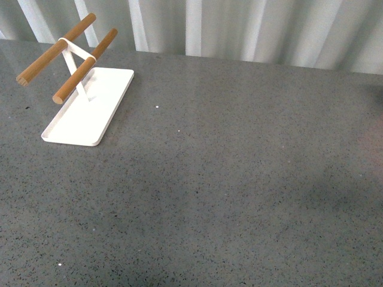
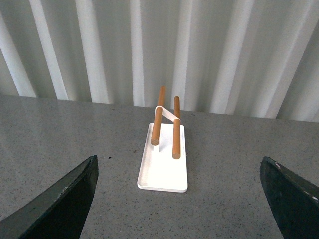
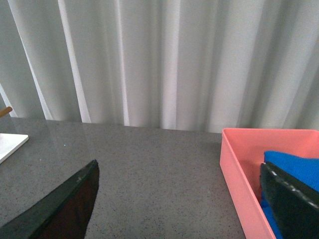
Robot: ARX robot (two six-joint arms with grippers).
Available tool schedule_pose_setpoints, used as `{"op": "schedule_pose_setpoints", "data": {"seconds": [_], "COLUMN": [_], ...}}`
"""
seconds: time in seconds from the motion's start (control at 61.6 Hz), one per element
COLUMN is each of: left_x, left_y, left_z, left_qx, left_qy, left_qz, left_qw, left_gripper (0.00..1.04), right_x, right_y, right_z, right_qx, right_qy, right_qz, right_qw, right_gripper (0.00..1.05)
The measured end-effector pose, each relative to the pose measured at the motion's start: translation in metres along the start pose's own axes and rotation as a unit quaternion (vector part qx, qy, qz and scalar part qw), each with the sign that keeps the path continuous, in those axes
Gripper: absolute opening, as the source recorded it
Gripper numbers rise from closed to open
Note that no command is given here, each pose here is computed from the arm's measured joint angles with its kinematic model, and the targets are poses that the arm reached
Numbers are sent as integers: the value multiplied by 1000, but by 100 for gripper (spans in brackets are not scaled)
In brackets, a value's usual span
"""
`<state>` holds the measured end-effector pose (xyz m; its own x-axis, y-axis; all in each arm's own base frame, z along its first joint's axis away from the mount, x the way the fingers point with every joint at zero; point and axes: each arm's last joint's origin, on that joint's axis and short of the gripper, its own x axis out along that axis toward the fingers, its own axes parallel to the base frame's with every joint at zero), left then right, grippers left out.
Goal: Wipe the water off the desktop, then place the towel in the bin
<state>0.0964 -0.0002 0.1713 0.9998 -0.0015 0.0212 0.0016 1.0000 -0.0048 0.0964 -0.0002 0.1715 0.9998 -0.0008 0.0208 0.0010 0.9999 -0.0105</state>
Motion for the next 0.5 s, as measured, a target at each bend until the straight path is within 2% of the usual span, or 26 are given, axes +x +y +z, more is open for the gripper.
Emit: {"op": "schedule_pose_setpoints", "data": {"seconds": [0.032, 0.097, 0.503], "left_x": [0, 0, 0], "left_y": [0, 0, 0], "left_z": [0, 0, 0], "left_qx": [0, 0, 0], "left_qy": [0, 0, 0], "left_qz": [0, 0, 0], "left_qw": [1000, 1000, 1000], "left_gripper": [98, 98, 98], "right_x": [0, 0, 0], "right_y": [0, 0, 0], "right_z": [0, 0, 0], "right_qx": [0, 0, 0], "right_qy": [0, 0, 0], "right_qz": [0, 0, 0], "right_qw": [1000, 1000, 1000], "right_gripper": [100, 97, 98]}}
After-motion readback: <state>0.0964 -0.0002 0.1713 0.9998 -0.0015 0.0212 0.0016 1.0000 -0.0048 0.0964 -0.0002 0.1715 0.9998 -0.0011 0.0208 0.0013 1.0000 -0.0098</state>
